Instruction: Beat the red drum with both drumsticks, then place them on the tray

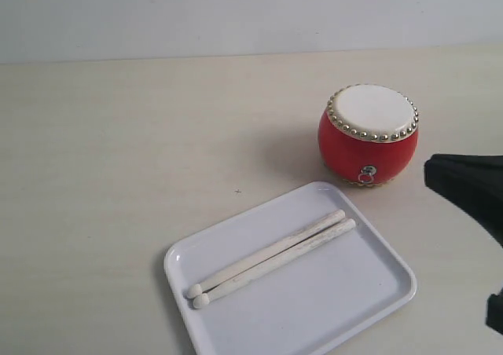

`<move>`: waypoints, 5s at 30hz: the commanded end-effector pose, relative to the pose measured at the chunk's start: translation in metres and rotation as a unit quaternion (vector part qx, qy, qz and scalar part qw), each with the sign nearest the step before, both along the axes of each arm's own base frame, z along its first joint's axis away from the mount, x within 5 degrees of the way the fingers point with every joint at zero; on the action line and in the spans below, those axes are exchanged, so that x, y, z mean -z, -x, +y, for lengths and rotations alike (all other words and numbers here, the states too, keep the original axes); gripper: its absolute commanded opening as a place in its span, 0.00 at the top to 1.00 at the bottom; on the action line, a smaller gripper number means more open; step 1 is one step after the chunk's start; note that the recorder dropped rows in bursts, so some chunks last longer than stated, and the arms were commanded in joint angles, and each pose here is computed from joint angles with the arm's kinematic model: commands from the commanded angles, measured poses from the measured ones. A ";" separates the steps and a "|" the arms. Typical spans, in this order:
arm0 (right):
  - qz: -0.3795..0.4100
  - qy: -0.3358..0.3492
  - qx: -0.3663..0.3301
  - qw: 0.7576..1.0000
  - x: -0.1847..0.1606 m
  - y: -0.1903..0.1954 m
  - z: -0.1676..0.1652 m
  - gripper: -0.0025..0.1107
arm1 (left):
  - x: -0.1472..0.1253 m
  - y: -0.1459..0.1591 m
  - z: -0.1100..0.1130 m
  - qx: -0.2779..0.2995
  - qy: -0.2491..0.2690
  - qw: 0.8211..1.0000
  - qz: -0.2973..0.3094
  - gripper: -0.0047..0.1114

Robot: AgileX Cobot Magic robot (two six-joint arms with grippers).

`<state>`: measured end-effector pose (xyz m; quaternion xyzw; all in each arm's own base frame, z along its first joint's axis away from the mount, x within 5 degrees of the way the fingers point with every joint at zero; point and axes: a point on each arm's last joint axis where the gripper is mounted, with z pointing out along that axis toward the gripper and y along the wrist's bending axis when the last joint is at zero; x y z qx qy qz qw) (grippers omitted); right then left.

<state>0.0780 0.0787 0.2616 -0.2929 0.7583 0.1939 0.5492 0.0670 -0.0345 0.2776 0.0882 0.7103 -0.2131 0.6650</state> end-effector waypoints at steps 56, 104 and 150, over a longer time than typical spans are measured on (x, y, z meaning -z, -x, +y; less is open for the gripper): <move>-0.047 -0.083 -0.007 0.995 -0.017 0.014 -0.022 0.98 | 0.071 0.014 0.015 -0.079 -0.054 0.995 -0.040 0.96; -0.046 -0.084 -0.007 0.995 -0.016 0.014 -0.022 0.98 | 0.073 0.011 0.025 -0.134 0.011 0.991 -0.007 0.96; -0.054 -0.124 0.325 0.936 0.054 0.009 -0.076 0.98 | 0.073 0.011 0.025 -0.134 0.011 0.991 -0.007 0.96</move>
